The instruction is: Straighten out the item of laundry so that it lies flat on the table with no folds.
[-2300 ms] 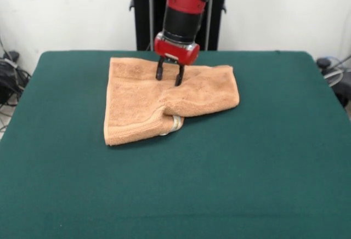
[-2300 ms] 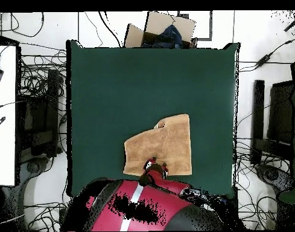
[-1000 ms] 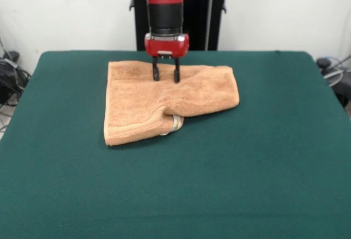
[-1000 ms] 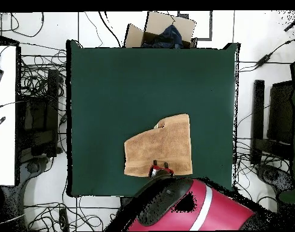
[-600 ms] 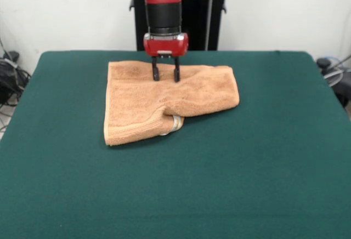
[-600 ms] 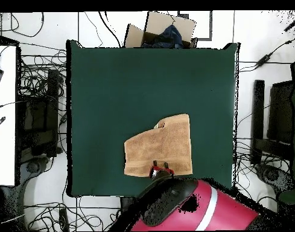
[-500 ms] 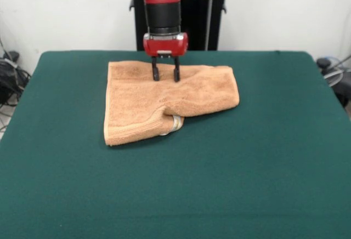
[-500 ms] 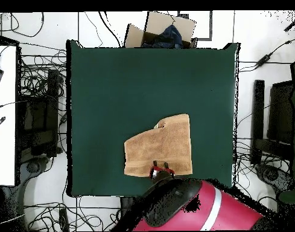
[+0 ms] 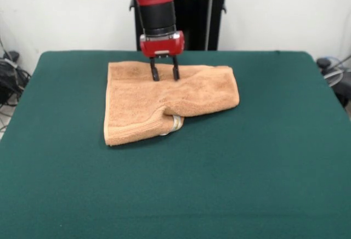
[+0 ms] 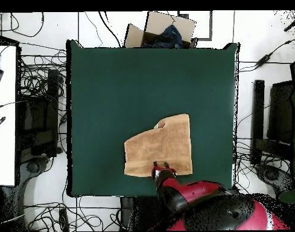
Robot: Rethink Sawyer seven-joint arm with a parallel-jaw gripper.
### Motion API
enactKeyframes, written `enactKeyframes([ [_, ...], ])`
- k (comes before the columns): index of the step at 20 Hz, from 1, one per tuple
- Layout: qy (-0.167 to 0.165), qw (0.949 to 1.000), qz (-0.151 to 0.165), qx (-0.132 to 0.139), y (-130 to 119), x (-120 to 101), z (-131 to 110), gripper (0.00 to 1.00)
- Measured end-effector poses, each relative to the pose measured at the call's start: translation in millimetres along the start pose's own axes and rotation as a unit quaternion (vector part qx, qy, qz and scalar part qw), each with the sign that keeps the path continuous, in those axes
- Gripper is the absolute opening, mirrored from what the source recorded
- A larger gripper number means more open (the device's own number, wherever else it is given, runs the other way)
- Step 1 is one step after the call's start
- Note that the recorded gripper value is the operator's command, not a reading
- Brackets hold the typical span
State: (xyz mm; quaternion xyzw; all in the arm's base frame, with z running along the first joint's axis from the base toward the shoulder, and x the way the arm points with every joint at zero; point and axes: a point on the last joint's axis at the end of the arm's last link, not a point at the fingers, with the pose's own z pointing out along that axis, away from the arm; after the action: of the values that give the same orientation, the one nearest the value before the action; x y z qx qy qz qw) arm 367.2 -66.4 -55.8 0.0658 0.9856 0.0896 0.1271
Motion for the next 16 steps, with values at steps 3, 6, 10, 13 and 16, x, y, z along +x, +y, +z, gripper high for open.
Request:
enactKeyframes([
  [3,0.026,0.9996,-0.005,0.002,0.5,-6.4,0.5,1.0],
  [6,0.056,0.9984,-0.004,0.01,2.6,-14.5,1.9,1.0],
  [10,0.102,0.9945,0.007,0.024,6.2,-27.8,5.5,1.0],
  [13,0.141,0.9892,0.023,0.035,8.4,-40.1,9.4,1.0],
  [16,0.183,0.9816,0.032,0.045,9.8,-51.6,14.0,1.0],
])
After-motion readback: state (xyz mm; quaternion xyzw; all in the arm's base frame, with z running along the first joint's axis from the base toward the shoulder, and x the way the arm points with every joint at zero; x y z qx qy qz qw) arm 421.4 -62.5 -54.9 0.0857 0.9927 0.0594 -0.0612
